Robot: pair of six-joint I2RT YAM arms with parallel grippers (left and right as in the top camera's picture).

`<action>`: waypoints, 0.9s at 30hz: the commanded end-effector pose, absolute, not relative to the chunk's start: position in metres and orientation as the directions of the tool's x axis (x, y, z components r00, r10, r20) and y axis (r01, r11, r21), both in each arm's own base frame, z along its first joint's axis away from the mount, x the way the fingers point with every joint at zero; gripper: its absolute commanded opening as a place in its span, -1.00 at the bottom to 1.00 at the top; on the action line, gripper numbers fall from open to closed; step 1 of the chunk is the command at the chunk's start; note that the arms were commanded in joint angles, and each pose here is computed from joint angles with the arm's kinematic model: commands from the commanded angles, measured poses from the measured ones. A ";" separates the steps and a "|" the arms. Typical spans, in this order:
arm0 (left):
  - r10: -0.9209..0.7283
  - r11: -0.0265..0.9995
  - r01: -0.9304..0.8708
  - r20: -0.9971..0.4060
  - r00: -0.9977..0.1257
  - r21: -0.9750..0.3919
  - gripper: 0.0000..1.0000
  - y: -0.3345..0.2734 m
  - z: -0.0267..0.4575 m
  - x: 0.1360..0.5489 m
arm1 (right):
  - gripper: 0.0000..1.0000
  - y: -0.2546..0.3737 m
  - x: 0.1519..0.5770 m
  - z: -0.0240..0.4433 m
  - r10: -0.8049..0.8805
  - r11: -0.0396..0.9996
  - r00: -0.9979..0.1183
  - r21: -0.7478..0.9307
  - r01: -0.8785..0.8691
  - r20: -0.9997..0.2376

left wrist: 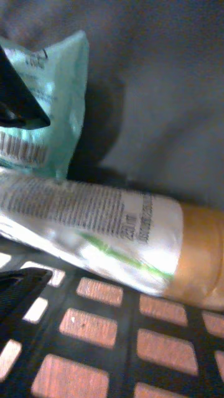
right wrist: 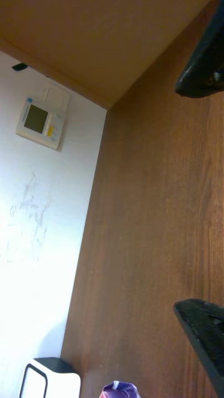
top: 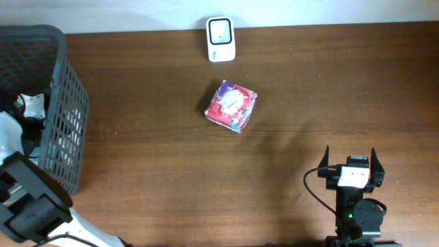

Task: Scan the item barcode
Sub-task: 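Reach the left gripper into the basket and grasp the white tube, then carry the white tube to the scanner and set it on the table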

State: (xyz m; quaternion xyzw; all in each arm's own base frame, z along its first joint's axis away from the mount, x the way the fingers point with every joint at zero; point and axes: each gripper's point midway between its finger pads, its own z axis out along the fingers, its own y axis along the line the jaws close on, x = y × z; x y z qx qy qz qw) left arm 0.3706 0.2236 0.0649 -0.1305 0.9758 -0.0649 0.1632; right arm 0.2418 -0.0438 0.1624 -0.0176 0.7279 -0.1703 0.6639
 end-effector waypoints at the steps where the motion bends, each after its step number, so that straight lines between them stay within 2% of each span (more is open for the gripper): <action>1: -0.235 0.958 -0.156 -0.351 -0.906 -0.239 0.40 0.207 0.072 0.377 | 0.97 -0.045 0.242 0.159 -0.251 0.939 -0.125 -0.272 0.208 -0.960; 6: -0.237 0.956 -0.156 -0.341 -0.910 -0.248 0.23 0.202 0.057 0.372 | 0.97 -0.045 0.242 0.159 -0.251 0.939 -0.125 -0.272 0.208 -0.960; 10: -0.236 0.957 -0.155 -0.348 -0.907 -0.244 -0.30 0.202 0.048 0.371 | 0.97 -0.045 0.242 0.159 -0.251 0.939 -0.125 -0.272 0.208 -0.960; 12: -0.241 0.958 -0.161 -0.363 -0.900 -0.237 -0.86 0.206 0.051 0.374 | 0.97 -0.045 0.242 0.159 -0.251 0.939 -0.125 -0.272 0.208 -0.960; 13: -0.312 0.940 -0.229 -0.372 -0.874 -0.252 -1.00 0.215 0.061 0.379 | 0.97 -0.045 0.242 0.159 -0.251 0.939 -0.125 -0.272 0.208 -0.960; 14: -0.380 0.918 -0.293 -0.381 -0.843 -0.267 -1.00 0.224 0.072 0.384 | 0.97 -0.045 0.242 0.159 -0.251 0.939 -0.125 -0.272 0.208 -0.960; 17: -0.513 0.858 -0.420 -0.474 -0.716 -0.296 -1.00 0.254 0.143 0.399 | 0.97 -0.045 0.242 0.159 -0.251 0.939 -0.125 -0.272 0.208 -0.960; 21: -0.473 0.881 -0.296 -0.706 -0.528 -0.369 -1.00 0.241 0.285 0.415 | 0.97 -0.045 0.242 0.159 -0.251 0.939 -0.125 -0.272 0.208 -0.960; 23: -0.486 0.870 -0.297 -0.783 -0.388 -0.394 -1.00 0.234 0.353 0.408 | 0.97 -0.045 0.242 0.159 -0.251 0.939 -0.125 -0.272 0.208 -0.960; 25: -0.515 0.849 -0.291 -0.815 -0.264 -0.442 -1.00 0.224 0.401 0.396 | 0.97 -0.045 0.242 0.159 -0.251 0.939 -0.125 -0.272 0.209 -0.960; 27: -0.612 0.777 -0.270 -0.783 -0.113 -0.569 -1.00 0.204 0.454 0.373 | 0.97 -0.045 0.242 0.159 -0.251 0.939 -0.125 -0.272 0.208 -0.960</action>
